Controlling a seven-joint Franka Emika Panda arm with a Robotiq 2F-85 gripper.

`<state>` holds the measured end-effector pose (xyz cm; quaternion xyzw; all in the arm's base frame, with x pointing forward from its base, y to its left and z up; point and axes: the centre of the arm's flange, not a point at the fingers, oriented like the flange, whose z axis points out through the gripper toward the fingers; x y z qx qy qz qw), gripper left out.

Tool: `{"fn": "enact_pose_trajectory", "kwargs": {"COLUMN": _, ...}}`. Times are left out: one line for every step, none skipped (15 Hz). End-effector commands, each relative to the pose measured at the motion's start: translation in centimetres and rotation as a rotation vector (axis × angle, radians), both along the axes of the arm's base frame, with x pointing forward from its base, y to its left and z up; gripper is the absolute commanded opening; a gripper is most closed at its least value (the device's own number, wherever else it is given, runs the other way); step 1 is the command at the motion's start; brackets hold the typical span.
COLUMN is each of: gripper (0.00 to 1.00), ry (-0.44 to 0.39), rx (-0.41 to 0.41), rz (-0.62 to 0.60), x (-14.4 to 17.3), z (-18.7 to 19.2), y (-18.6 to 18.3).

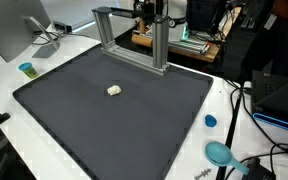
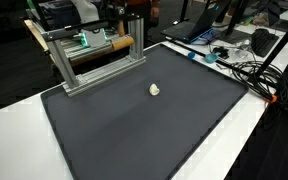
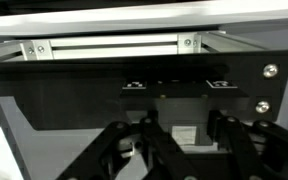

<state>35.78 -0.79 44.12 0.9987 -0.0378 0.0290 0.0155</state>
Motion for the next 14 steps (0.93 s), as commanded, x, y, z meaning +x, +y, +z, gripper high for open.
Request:
{"fn": "enact_pose_trajectory", "kwargs": {"gripper": 0.22, "ry": -0.101, "rx": 0.017, "rz": -0.07, "x": 3.1, "z": 3.8, "y": -0.4}}
{"fn": "enact_pose_trajectory", "kwargs": {"gripper": 0.22, "ry": -0.139, "rx": -0.002, "rz": -0.08, "x": 4.2, "z": 5.0, "y": -0.1}}
{"fn": "enact_pose_trajectory", "kwargs": {"gripper": 0.22, "ry": -0.168, "rx": -0.018, "rz": -0.084, "x": 5.7, "z": 6.2, "y": 0.4}}
{"fn": "enact_pose_trajectory", "kwargs": {"gripper": 0.22, "ry": -0.197, "rx": -0.039, "rz": -0.092, "x": 7.1, "z": 7.1, "y": 1.0}}
{"fn": "enact_pose_trajectory", "kwargs": {"gripper": 0.22, "ry": -0.204, "rx": -0.051, "rz": -0.094, "x": 9.1, "z": 7.7, "y": 2.1}}
{"fn": "enact_pose_trajectory", "kwargs": {"gripper": 0.22, "ry": -0.201, "rx": -0.063, "rz": -0.093, "x": 10.7, "z": 8.2, "y": 3.1}}
{"fn": "enact_pose_trajectory", "kwargs": {"gripper": 0.22, "ry": -0.203, "rx": -0.08, "rz": -0.091, "x": 12.5, "z": 8.4, "y": 4.2}}
{"fn": "enact_pose_trajectory", "kwargs": {"gripper": 0.47, "ry": -0.205, "rx": -0.042, "rz": -0.073, "x": 7.3, "z": 7.3, "y": 2.7}}
{"fn": "enact_pose_trajectory", "kwargs": {"gripper": 0.47, "ry": -0.205, "rx": -0.05, "rz": -0.074, "x": 8.7, "z": 7.4, "y": 3.7}}
{"fn": "enact_pose_trajectory", "kwargs": {"gripper": 0.47, "ry": -0.198, "rx": -0.053, "rz": -0.072, "x": 9.9, "z": 7.1, "y": 4.3}}
{"fn": "enact_pose_trajectory", "kwargs": {"gripper": 0.47, "ry": -0.19, "rx": -0.051, "rz": -0.072, "x": 10.7, "z": 6.7, "y": 4.6}}
{"fn": "enact_pose_trajectory", "kwargs": {"gripper": 0.22, "ry": -0.183, "rx": -0.051, "rz": -0.073, "x": 11.1, "z": 6.4, "y": 4.6}}
{"fn": "enact_pose_trajectory", "kwargs": {"gripper": 0.22, "ry": -0.128, "rx": -0.016, "rz": -0.062, "x": 9.8, "z": 5.5, "y": 4.0}}
{"fn": "enact_pose_trajectory", "kwargs": {"gripper": 0.47, "ry": -0.159, "rx": -0.043, "rz": -0.073, "x": 11.2, "z": 5.7, "y": 4.4}}
